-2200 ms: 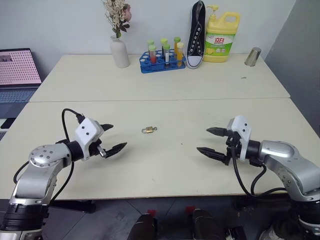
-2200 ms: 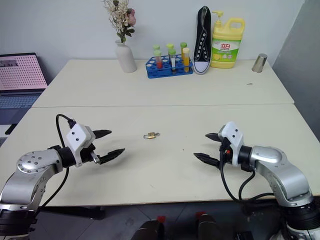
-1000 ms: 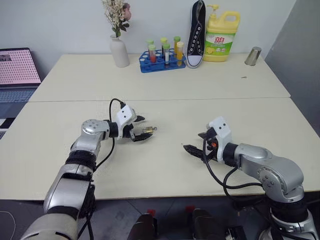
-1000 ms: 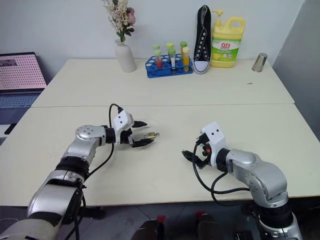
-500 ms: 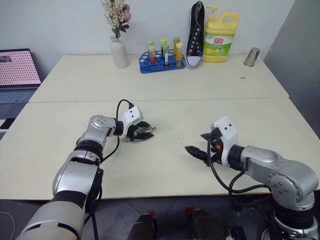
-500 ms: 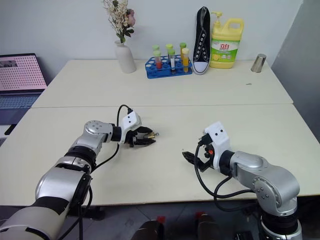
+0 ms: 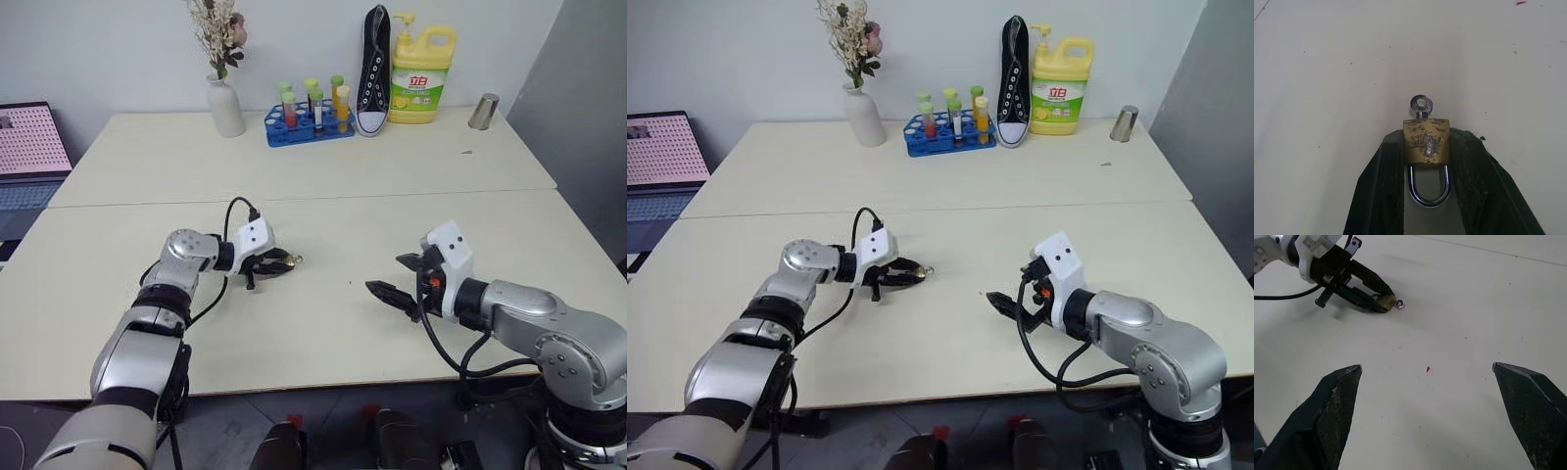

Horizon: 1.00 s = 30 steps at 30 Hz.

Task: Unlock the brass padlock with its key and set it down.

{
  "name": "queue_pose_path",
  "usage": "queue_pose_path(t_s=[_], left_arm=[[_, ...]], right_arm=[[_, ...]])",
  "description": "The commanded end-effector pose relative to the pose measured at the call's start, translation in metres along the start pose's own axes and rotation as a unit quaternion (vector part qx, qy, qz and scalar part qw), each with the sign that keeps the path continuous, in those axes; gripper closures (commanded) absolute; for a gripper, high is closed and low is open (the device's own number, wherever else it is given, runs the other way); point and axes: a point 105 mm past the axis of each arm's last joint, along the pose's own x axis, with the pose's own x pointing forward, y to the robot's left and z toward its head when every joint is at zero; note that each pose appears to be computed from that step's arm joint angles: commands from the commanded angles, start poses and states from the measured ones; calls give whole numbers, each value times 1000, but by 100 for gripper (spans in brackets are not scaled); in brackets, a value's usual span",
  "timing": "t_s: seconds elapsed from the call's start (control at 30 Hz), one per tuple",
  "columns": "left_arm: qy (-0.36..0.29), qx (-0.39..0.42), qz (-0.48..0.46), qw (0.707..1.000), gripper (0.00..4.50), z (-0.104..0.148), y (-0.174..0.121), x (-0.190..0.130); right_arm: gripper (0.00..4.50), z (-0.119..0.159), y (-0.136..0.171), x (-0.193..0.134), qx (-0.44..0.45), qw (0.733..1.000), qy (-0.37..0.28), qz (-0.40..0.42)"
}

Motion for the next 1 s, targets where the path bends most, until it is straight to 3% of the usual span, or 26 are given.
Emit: queue_pose_path(t_s=[0.03,0.17,0.4,1.0], left_arm=[[-91,139,2,986,354,42,-20,5],[-187,303,51,933,354,94,-54,-1],[-229,461,87,853,354,117,-83,-11],[-216,473,106,847,354,107,-86,-15]], right_arm=[[0,10,12,-11,-59,997,-41,28],[0,9,24,-18,-61,992,-77,86],[0,14,23,-7,-25,988,-88,122],[0,12,31,19,7,984,-67,166]])
